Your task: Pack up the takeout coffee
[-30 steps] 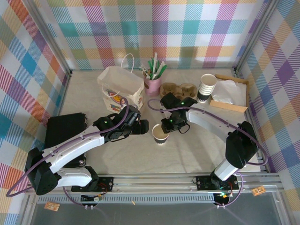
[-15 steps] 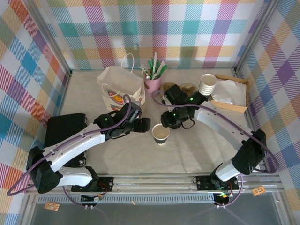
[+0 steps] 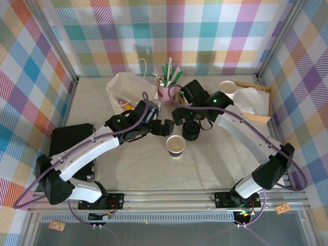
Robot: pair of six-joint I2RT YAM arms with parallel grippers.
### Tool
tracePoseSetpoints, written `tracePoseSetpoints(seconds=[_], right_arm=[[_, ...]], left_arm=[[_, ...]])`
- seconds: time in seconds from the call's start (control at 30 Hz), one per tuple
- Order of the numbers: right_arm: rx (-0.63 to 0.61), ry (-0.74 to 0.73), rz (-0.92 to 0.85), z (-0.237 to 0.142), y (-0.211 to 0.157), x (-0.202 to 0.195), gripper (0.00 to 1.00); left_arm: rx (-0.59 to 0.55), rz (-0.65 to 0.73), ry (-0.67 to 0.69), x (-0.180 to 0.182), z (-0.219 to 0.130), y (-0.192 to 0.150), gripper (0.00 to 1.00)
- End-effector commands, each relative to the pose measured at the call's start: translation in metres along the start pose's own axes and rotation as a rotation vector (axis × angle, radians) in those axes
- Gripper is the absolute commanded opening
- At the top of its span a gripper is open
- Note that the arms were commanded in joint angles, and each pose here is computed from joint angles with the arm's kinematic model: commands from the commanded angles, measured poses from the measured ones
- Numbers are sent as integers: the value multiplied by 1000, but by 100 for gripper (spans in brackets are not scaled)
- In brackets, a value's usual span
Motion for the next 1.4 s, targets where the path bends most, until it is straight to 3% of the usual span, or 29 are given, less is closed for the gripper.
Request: tracePoseSetpoints(seconds=[0.0,0.1,0.23,0.53,0.9,1.37], right_arm=[[12,13,1,7,8,-8,99],[78,39,82,20,5,-23,100],[157,9,142,39,-4,-38,89],[302,28,225,82,-21,-41,81],[386,16,233,121,-28,-39,88],[434,26,258,142,-30,-45,91]], left_arm=[[7,-21,-36,-3,0,7,100],[16,-63,-29,-3,5,9,100],[27,-135,0,2,11,11,100],[65,-189,-11,5,24,8,96],[122,-230,8,7,39,2,95],[110,-217,49,15,28,2,95]])
Point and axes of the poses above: each hand's point on the last joint's axis, 136 mm out from that joint toward the fingers, its own z axis out along the fingers, its own x axis along the line the jaws close on, y = z × x, the point moved 8 cm from there along -z, back along the fingers, and after that the axes turned 1 degree about z, right-handed, at the moved point
